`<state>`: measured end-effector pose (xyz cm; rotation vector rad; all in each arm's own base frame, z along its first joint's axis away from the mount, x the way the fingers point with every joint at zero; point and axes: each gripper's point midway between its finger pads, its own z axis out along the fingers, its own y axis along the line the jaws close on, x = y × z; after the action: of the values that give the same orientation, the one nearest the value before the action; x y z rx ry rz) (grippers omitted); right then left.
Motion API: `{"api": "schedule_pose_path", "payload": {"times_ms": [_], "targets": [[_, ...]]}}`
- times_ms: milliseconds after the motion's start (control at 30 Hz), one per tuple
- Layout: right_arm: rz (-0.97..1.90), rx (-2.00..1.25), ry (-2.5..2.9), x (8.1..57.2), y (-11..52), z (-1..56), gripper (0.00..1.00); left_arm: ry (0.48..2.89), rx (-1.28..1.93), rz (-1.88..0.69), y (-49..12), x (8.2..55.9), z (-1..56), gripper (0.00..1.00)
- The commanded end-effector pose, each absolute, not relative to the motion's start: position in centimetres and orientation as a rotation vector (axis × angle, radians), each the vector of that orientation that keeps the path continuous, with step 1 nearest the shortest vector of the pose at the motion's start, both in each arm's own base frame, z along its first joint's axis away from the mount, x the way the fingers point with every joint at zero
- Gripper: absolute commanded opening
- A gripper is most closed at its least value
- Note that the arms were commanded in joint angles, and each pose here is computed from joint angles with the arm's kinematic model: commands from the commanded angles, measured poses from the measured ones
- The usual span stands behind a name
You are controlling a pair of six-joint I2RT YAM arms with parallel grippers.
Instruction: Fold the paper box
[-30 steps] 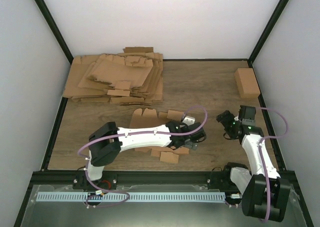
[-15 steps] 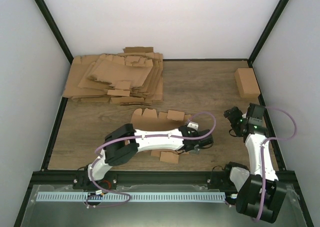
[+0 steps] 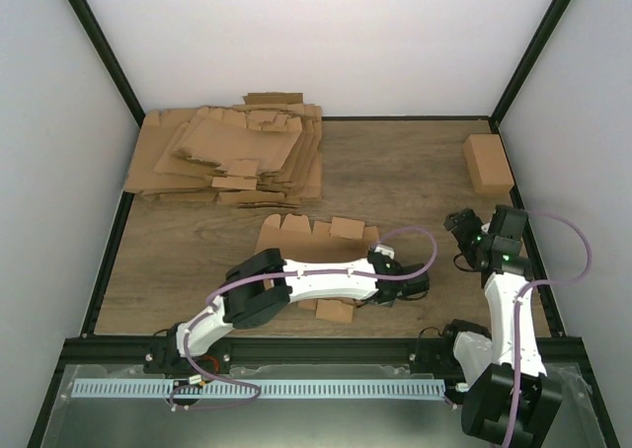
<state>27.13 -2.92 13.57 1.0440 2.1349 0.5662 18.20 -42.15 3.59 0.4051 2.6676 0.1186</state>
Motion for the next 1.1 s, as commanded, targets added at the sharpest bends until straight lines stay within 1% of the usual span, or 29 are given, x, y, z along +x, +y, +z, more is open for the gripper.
{"api": "schedule_pose_path", "payload": {"times_ms": [0, 100, 167, 300, 367, 533, 700, 867, 933, 1067], "targets": [[0.57, 1.024, 2.076, 27.7, -3.3, 15.6, 0.87, 2.671, 0.414, 0.232, -41.5, 17.9, 2.5, 0.86], [0.57, 1.01, 2.055, 27.6, -3.3, 16.2, 0.87, 2.679, 0.418, 0.206, -42.1, 17.9, 2.0, 0.86], [0.566, 1.003, 2.044, 27.6, -3.4, 16.5, 0.87, 2.67, 0.427, 0.198, -42.6, 18.1, 1.9, 0.82], [0.573, 1.0, 2.041, 27.4, -3.3, 16.6, 0.87, 2.637, 0.446, 0.305, -42.0, 18.7, 1.8, 0.77], [0.577, 1.002, 2.046, 27.4, -3.2, 16.4, 0.87, 2.614, 0.44, 0.354, -41.6, 19.0, 2.0, 0.72], [0.578, 1.005, 2.051, 27.3, -3.2, 16.2, 0.87, 2.59, 0.401, 0.424, -40.4, 19.2, 2.3, 0.55], [0.583, 0.999, 2.047, 27.3, -3.1, 16.3, 0.87, 2.584, 0.338, 0.407, -40.1, 19.1, 3.4, 0.35], [0.582, 0.994, 2.057, 27.3, -3.0, 16.1, 0.88, 2.597, 0.285, 0.293, -41.1, 19.0, 5.3, 0.08], [0.58, 0.991, 2.058, 27.2, -3.0, 16.1, 0.88, 2.598, 0.259, 0.213, -41.9, 19.1, 6.8, 0.04], [0.578, 0.982, 2.063, 27.2, -2.9, 16.1, 0.88, 2.582, 0.195, 0.088, -42.5, 19.3, 9.9, 0.04]]}}
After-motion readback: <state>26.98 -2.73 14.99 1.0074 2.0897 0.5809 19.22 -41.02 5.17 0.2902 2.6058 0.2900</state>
